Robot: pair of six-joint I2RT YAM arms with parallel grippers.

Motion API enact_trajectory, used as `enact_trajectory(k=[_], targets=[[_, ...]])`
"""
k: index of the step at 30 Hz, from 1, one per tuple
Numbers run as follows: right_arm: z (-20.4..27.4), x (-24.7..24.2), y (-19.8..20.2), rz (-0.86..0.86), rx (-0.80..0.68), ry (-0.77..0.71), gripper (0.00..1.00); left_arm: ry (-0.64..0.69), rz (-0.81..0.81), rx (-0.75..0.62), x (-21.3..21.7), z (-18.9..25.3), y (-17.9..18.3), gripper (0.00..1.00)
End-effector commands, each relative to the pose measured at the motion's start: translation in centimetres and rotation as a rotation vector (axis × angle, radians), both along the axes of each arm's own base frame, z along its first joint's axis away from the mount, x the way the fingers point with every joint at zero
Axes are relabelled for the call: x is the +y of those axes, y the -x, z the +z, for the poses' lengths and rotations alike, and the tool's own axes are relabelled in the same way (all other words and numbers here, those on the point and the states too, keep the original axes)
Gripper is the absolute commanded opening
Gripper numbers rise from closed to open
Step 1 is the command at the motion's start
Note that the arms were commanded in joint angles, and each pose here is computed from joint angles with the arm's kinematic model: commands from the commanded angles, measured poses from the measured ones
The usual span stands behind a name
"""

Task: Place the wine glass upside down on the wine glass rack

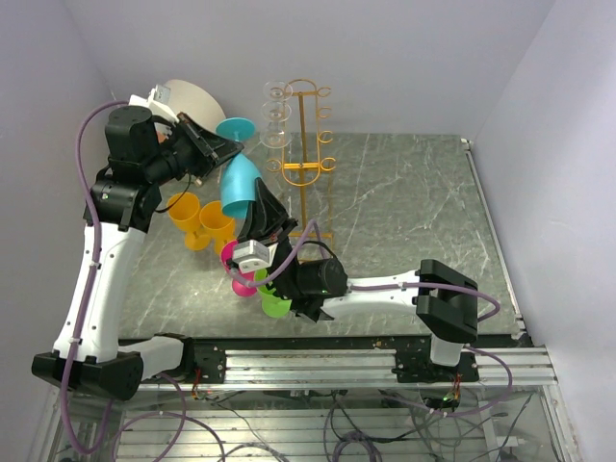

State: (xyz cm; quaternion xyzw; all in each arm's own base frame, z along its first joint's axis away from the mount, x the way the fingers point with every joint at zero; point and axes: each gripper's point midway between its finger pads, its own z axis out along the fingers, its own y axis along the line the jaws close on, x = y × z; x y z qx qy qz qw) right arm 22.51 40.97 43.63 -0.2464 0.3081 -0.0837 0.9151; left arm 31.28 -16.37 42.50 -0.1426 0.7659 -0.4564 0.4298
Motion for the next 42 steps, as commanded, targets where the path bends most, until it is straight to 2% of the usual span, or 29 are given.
enact_trajectory(k=[1,7,9,10,12,14,16,19,21,23,29,33,36,42], targets=[[3.1,-4.8,1.5,0.029,-0.077,-0.292,0.00,0.008,-0.079,-0.063,-1.1,1.0,1.1,0.07],[3.0,-5.1,1.5,0.038,-0.069,-0.296,0.00,0.075,-0.188,-0.075,-2.7,0.8,1.8,0.07],[3.0,-5.1,1.6,0.042,-0.070,-0.297,0.00,0.081,-0.227,-0.052,-3.1,0.3,2.1,0.18],[3.1,-5.2,1.6,0.043,-0.072,-0.295,0.00,0.069,-0.236,-0.046,-3.2,0.2,2.1,0.19],[3.1,-5.3,1.7,0.045,-0.075,-0.295,0.00,0.033,-0.221,-0.045,-2.9,0.1,1.7,0.16],[3.1,-5.3,1.7,0.047,-0.077,-0.293,0.00,-0.001,-0.214,-0.041,-2.8,-0.3,1.4,0.08],[3.1,-5.4,1.8,0.043,-0.079,-0.289,0.01,-0.017,-0.227,-0.038,-2.8,-0.6,1.4,0.07],[3.2,-5.8,1.9,0.043,-0.079,-0.288,0.26,-0.032,-0.249,-0.104,-2.9,-0.5,1.5,0.07],[3.5,-6.3,2.1,0.047,-0.066,-0.308,0.38,-0.031,-0.311,-0.257,-3.3,0.4,2.1,0.07],[3.9,-7.1,2.2,0.058,-0.033,-0.345,0.46,-0.032,-0.334,-0.342,-3.3,1.0,2.7,0.07],[3.8,-7.0,2.0,0.153,0.105,-0.276,0.78,-0.105,-0.328,-0.399,-2.8,1.9,2.6,0.07],[2.8,-7.6,2.6,0.164,0.168,-0.220,0.88,-0.201,-0.302,-0.453,-2.0,2.0,2.4,0.07],[1.7,-8.0,2.9,0.189,0.238,-0.166,0.99,-0.256,-0.266,-0.449,-1.2,1.3,1.7,0.07],[-1.1,-8.7,3.5,0.265,0.345,-0.125,1.00,-0.222,-0.237,-0.421,-1.0,1.4,1.1,0.07]])
